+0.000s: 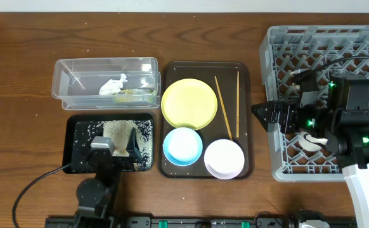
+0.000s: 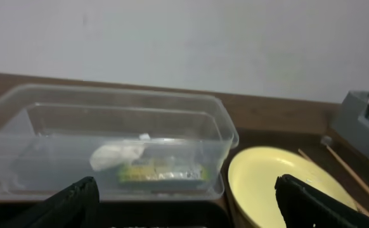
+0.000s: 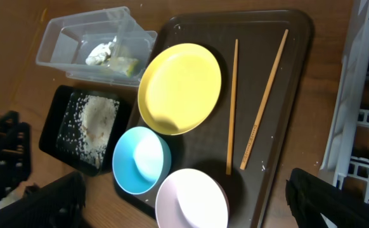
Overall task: Sort waste into correct bins and load items into the dishwasher rack
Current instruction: 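Reach the right gripper to the pink bowl and grasp its rim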
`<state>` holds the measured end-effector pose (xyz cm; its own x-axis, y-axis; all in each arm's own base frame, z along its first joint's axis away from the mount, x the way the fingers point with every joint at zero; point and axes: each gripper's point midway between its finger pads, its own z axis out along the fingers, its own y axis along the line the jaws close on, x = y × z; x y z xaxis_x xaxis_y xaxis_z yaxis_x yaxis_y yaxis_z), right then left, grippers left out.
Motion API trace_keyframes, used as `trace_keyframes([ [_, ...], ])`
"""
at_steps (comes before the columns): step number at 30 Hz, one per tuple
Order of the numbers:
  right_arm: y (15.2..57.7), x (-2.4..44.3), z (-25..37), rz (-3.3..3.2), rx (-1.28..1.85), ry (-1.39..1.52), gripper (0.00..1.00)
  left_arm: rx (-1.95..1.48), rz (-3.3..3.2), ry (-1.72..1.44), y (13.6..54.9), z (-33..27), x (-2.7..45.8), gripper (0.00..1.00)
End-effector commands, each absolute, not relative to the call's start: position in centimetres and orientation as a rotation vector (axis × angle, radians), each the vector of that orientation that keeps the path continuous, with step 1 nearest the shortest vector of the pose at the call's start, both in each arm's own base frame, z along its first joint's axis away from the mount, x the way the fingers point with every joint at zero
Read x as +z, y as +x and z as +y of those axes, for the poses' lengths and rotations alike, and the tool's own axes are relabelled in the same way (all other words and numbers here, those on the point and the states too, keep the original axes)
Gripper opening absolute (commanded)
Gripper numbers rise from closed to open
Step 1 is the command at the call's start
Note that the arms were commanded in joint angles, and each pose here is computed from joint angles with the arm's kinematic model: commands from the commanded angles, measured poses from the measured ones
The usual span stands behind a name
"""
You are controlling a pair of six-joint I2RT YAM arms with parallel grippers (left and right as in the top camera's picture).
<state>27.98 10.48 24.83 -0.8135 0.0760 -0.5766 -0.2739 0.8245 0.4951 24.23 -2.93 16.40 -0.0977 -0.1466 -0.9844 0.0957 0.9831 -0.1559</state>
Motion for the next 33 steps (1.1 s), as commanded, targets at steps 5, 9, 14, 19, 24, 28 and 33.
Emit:
trace_keyframes([
  [5,27.9,24.9,10.8,2.404,0.784,-0.154,0.99,-0.207,1.724,-0.026,24.2,-3.1,13.8,0.91],
  [9,27.9,24.9,10.8,2.404,0.784,-0.154,0.99,-0.207,1.726,-0.026,24.2,-3.1,13.8,0.91],
  [14,27.9,24.9,10.8,2.404,0.784,-0.154,0.99,-0.207,1.726,-0.026,24.2,-3.1,13.8,0.91],
  [19,27.9,24.9,10.8,2.404,0.784,-0.154,0.99,-0.207,1.726,-0.026,24.2,-3.1,13.8,0.91],
  [24,27.9,24.9,10.8,2.413,0.801,-0.116,0.99,-0.207,1.726,-0.026,24.2,-3.1,13.8,0.91],
  [28,27.9,25.1,10.9,2.429,0.854,-0.001,0.99,-0.207,1.726,-0.026,24.2,-3.1,13.8,0.91],
  [33,27.3,25.7,12.8,2.420,0.952,-0.042,0.99,-0.207,1.726,-0.026,24.2,-3.1,13.8,0.92],
])
